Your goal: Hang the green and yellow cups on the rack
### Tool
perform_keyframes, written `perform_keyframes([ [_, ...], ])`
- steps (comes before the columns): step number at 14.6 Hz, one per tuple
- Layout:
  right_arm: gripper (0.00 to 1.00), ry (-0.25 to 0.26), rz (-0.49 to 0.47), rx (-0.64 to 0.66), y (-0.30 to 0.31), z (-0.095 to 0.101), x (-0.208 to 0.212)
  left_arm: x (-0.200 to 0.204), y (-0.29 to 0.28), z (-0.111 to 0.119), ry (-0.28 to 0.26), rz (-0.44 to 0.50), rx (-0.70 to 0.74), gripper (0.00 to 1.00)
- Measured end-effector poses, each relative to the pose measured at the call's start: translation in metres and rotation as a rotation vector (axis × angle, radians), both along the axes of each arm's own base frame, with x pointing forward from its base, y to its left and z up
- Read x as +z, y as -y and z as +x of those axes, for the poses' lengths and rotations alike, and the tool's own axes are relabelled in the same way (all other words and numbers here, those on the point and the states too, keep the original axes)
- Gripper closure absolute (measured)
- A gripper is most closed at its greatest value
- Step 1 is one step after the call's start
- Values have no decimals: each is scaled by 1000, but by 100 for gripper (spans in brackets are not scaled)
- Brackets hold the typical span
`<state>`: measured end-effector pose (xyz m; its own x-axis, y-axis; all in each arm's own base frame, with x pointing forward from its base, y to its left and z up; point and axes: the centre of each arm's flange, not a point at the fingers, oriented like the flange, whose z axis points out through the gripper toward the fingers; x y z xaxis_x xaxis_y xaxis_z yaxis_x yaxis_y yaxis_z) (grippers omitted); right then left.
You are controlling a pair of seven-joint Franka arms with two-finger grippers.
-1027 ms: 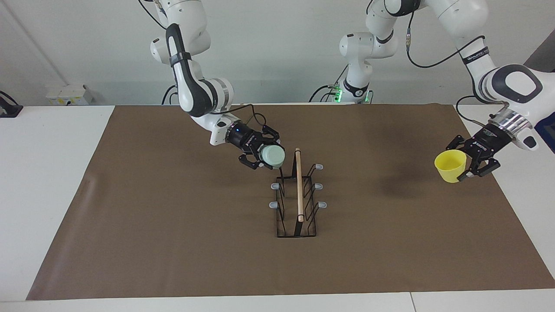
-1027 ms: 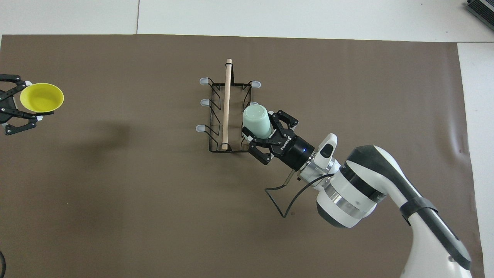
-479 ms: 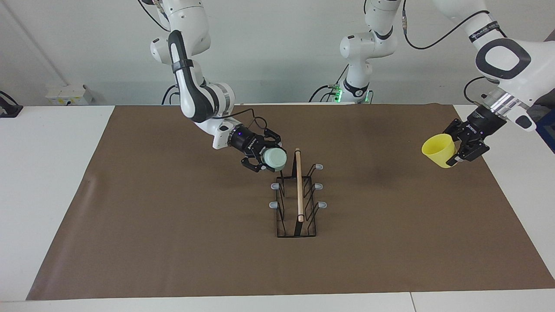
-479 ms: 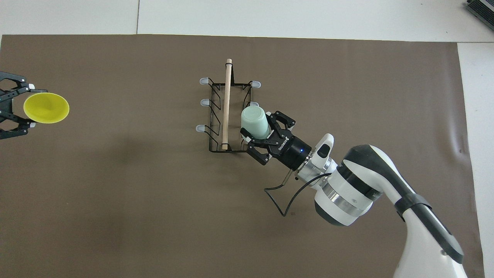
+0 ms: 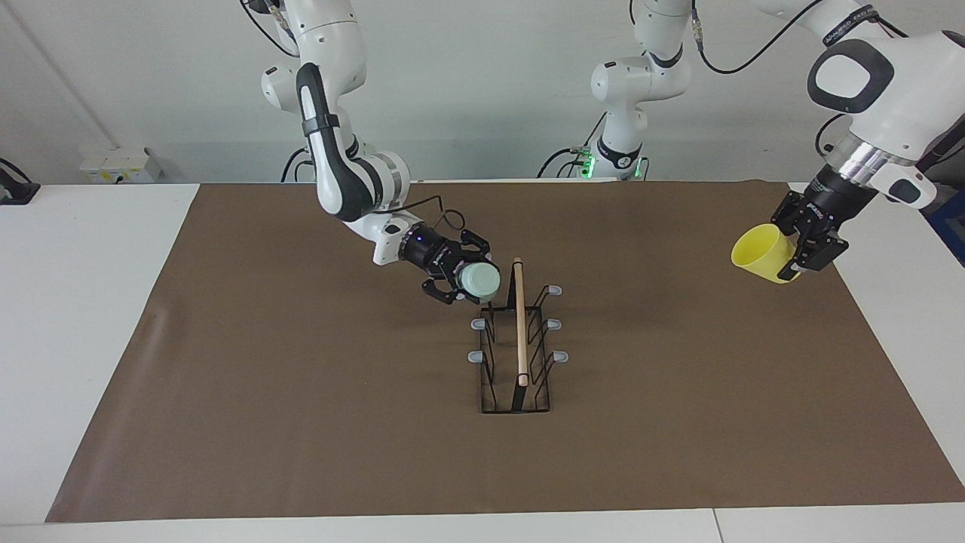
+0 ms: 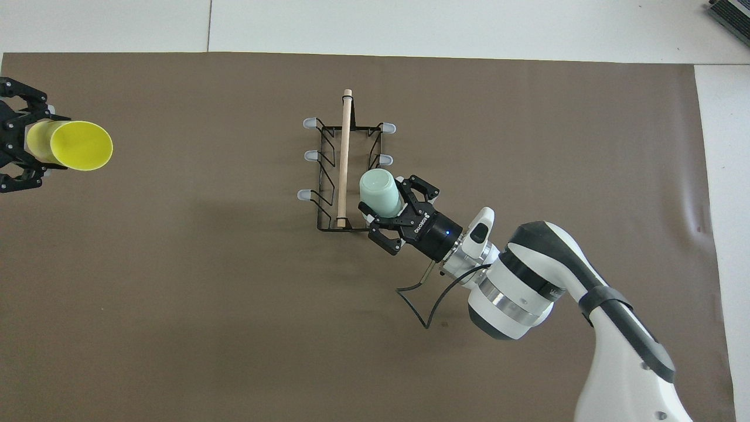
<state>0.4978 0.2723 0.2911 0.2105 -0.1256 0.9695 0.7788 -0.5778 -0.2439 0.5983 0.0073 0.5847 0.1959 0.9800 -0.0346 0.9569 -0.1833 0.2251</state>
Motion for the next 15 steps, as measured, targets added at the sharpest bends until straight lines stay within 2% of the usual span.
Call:
perform_keyframes([
  [2,5,3,-1,2,-1,0,0,4,28,0,8,102,28,33],
  [3,0,5,-1,1,-1,1,1,5,44,0,17,159,30,33],
  [7,0,15,-25,-31,7,9,19,8,106,-5,81,353,13,33],
  [11,0,38,-185,-94,44,17,76,0,162,-13,163,526,37,33],
  [13,0,63,-285,-90,72,24,95,-15,200,-20,180,610,27,33],
  [15,0,81,-382,-69,103,36,105,-32,231,-32,170,694,18,33],
])
